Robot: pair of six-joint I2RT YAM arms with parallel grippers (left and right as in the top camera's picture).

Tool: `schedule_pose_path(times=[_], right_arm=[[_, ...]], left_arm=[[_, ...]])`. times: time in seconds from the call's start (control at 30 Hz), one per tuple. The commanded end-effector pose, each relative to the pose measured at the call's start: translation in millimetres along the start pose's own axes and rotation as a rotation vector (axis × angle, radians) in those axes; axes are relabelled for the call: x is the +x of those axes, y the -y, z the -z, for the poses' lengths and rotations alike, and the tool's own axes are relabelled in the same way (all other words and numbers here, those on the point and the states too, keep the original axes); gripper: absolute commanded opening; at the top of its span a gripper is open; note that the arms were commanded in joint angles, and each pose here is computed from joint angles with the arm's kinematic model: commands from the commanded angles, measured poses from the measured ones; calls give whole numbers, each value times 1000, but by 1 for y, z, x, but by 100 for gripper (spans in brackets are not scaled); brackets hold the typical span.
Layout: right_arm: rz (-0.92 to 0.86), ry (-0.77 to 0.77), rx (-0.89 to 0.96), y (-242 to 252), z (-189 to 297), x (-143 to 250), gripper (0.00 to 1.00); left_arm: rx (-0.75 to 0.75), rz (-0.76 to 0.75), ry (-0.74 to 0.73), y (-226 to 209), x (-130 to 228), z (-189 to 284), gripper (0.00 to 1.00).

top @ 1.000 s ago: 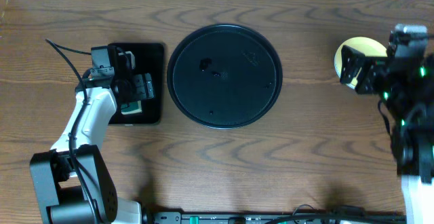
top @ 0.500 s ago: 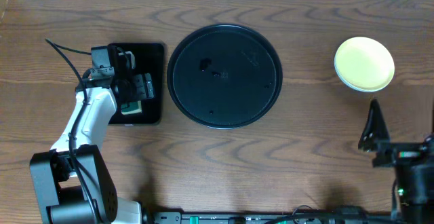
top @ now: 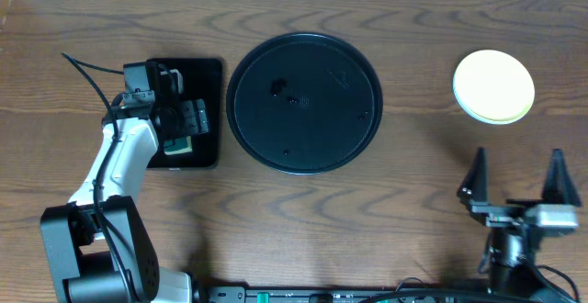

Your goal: Clean dirty plates on tray and stack at the side

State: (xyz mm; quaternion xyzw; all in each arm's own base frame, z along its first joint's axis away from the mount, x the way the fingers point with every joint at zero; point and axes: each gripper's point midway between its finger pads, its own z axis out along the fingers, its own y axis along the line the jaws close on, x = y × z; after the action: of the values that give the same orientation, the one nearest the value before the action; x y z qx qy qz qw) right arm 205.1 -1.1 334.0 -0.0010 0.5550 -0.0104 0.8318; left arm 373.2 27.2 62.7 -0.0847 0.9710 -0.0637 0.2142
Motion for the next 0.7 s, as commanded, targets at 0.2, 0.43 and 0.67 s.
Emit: schedule_pose_path(times=[0.2,0.43,0.67], right_arm=[[-81,-225,13,0,10,121,99],[-81,-411,18,-1,24,167,99],[-82,-468,15,-2,30,179,99]], left_arm=[[-12,-5,-4,-3,1,-2,86],[-12,-5,-4,-3,1,-2,86],[-12,-5,-4,-3,1,-2,86]])
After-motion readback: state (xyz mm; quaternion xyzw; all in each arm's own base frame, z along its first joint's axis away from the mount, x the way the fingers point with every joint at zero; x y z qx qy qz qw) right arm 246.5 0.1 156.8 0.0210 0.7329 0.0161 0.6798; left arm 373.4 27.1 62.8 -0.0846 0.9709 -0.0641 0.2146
